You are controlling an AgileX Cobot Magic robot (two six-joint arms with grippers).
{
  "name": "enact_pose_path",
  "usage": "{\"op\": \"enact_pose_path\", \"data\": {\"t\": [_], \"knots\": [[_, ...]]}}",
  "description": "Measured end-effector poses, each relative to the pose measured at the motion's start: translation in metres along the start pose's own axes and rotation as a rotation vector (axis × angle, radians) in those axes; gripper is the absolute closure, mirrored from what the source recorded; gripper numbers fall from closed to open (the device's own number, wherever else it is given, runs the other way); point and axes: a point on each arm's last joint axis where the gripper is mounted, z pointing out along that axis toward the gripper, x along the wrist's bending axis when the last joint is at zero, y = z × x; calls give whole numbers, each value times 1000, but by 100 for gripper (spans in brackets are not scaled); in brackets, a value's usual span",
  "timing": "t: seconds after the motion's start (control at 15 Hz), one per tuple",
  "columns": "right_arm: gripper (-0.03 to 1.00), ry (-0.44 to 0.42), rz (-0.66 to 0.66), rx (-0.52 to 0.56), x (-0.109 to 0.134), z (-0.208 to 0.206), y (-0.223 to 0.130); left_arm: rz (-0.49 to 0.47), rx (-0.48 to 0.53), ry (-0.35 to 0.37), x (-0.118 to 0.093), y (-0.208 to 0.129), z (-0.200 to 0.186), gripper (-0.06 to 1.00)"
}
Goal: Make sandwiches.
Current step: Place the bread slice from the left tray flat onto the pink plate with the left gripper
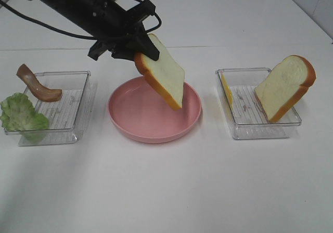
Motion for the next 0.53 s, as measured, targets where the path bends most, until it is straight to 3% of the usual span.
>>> {"op": "enact_pose_path", "data": {"t": [0.33, 0.53], "knots": [[21, 0, 0, 0, 0, 0, 0, -27, 5, -43, 29, -1, 38, 74], [21, 0, 0, 0, 0, 0, 0, -33, 11, -31, 40, -3, 49, 74]]}}
